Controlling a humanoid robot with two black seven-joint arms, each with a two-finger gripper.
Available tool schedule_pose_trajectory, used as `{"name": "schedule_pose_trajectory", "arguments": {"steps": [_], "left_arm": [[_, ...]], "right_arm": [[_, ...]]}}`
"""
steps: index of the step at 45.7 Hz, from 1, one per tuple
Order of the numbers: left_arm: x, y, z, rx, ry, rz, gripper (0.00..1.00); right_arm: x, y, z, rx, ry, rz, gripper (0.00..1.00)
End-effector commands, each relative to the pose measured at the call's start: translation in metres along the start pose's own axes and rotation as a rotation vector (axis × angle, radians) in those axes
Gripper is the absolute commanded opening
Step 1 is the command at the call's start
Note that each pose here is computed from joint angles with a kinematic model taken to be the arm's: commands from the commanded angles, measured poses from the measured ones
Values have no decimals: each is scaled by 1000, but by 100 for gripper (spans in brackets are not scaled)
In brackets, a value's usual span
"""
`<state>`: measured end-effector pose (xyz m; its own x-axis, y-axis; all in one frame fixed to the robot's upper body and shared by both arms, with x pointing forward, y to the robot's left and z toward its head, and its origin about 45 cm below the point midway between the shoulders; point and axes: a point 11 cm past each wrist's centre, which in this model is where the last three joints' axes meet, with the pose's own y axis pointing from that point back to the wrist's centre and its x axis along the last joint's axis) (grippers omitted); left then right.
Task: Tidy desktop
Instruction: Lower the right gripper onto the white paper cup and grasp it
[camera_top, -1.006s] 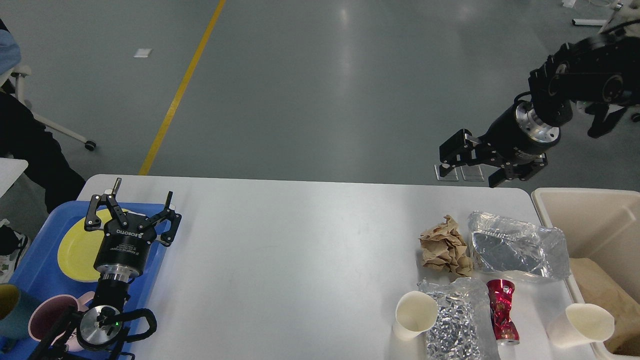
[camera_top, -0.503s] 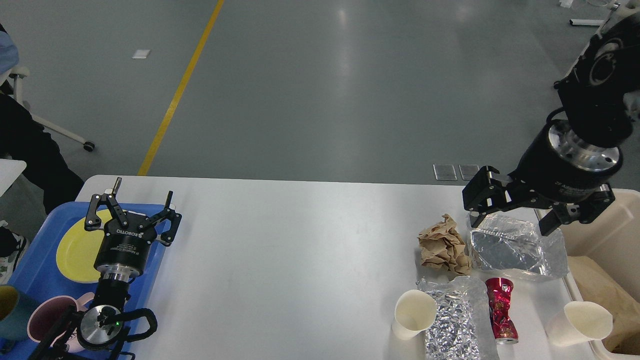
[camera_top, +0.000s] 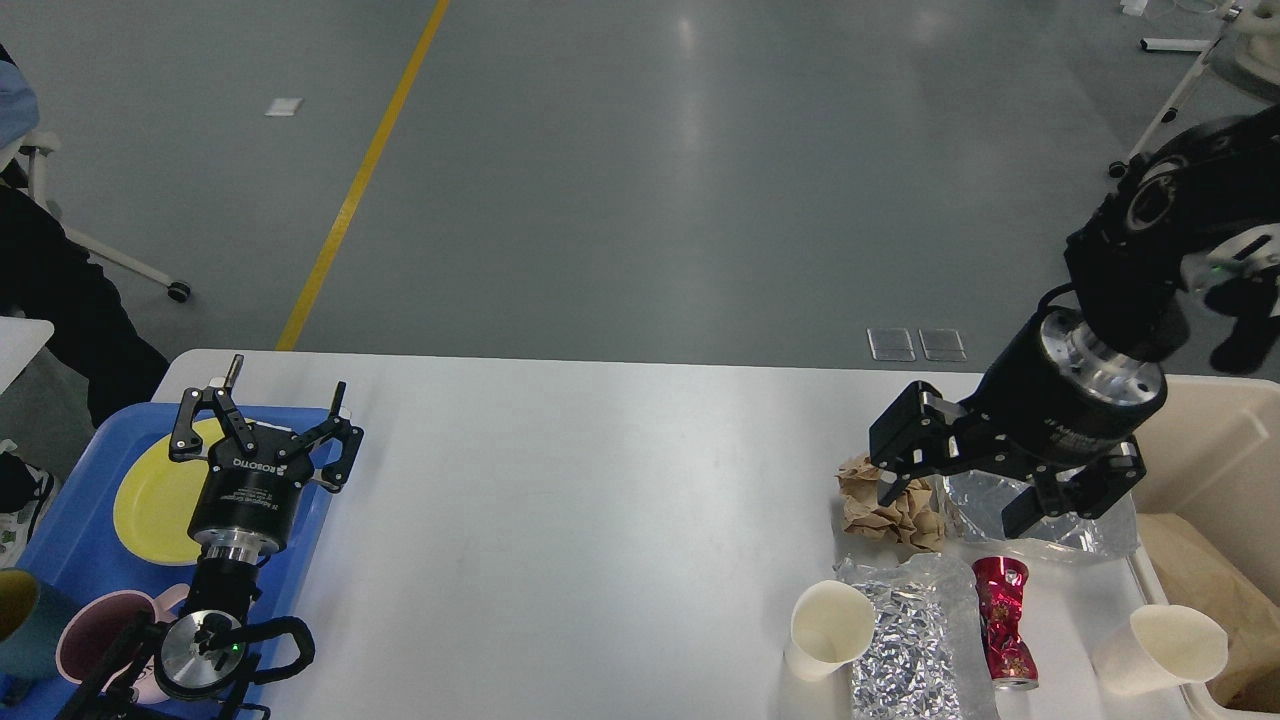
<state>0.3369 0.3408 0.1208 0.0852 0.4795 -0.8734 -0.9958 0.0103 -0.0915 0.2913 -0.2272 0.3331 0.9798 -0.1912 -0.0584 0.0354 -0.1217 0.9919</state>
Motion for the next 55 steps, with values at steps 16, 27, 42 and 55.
{"name": "schedule_pose_trajectory", "arguments": {"steps": [16, 27, 42, 55], "left_arm": [[0, 0, 0, -2, 1, 0, 96], [0, 0, 0, 0, 0, 0, 96], [0, 0, 0, 0, 0, 0, 96], [0, 0, 0, 0, 0, 0, 96]], "right_arm": [[-11, -130, 13, -59, -66, 17, 98], [-21, -188, 7, -65, -67, 29, 96], [-17, -210, 7, -64, -96, 55, 69], [-20, -224, 9, -61, -180, 45, 17]]}}
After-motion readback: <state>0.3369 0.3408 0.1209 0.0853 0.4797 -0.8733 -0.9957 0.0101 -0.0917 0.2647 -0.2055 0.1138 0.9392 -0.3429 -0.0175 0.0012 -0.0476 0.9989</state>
